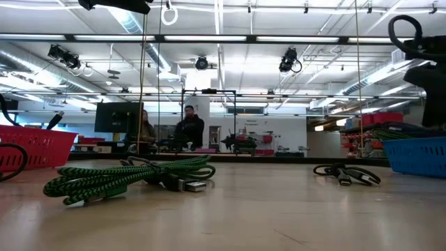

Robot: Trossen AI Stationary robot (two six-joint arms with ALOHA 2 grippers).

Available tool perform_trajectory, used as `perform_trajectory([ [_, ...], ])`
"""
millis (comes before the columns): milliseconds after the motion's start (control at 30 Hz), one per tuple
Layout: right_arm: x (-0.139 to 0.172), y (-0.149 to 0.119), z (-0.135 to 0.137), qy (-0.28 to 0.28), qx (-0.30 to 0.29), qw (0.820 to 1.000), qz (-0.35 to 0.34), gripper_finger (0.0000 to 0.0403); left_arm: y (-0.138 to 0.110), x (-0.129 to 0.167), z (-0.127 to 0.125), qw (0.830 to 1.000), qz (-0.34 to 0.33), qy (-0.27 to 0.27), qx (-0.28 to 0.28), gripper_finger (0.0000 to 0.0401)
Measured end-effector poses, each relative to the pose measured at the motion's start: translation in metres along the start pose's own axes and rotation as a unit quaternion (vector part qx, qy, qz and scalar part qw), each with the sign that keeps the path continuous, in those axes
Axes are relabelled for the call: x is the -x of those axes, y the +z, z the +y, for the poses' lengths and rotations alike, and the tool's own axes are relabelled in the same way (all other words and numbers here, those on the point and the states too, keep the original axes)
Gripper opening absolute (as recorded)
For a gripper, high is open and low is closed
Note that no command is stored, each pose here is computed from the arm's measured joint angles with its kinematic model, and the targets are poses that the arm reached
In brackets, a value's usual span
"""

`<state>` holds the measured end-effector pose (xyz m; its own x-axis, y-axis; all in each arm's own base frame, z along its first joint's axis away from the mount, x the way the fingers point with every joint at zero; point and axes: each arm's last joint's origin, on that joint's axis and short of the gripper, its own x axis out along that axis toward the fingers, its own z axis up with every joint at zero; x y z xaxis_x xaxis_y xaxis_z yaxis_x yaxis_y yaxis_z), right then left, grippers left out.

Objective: Pick & Place USB Port
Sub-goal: Put the black charger cable into the red bin

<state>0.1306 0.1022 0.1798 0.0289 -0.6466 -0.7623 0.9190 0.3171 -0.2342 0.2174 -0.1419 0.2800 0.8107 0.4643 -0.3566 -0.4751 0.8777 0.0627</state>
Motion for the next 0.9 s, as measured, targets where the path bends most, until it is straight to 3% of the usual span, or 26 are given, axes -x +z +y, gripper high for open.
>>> perform_trajectory([
  [233,0.005,0.008,-0.008,0.028,-0.020,0.999,0.005,0.0174,0.000,0.000,0.000,1.000,0.000,0.000,0.000,0.0177],
  [400,0.012,0.017,-0.017,0.070,0.000,0.997,0.022,0.0173,0.000,0.000,0.000,1.000,0.000,0.000,0.000,0.0177],
  [500,0.021,0.029,-0.020,0.128,0.040,0.990,-0.040,0.0173,0.000,0.000,0.000,1.000,0.000,0.000,0.000,0.0177],
  [633,0.042,0.050,-0.013,0.238,0.033,0.963,-0.121,0.0173,0.000,0.000,0.000,1.000,0.000,0.000,0.000,0.0177],
  [733,0.057,0.061,0.004,0.322,0.046,0.933,-0.153,0.0173,0.000,0.000,0.000,1.000,-0.003,0.002,0.002,0.0177],
  [833,0.069,0.066,0.031,0.400,0.120,0.896,-0.153,0.0173,0.001,0.000,0.000,1.000,-0.010,0.009,0.004,0.0177],
  [900,0.069,0.068,0.044,0.419,0.153,0.881,-0.157,0.0173,0.001,-0.001,0.001,1.000,-0.010,0.012,0.005,0.0177],
])
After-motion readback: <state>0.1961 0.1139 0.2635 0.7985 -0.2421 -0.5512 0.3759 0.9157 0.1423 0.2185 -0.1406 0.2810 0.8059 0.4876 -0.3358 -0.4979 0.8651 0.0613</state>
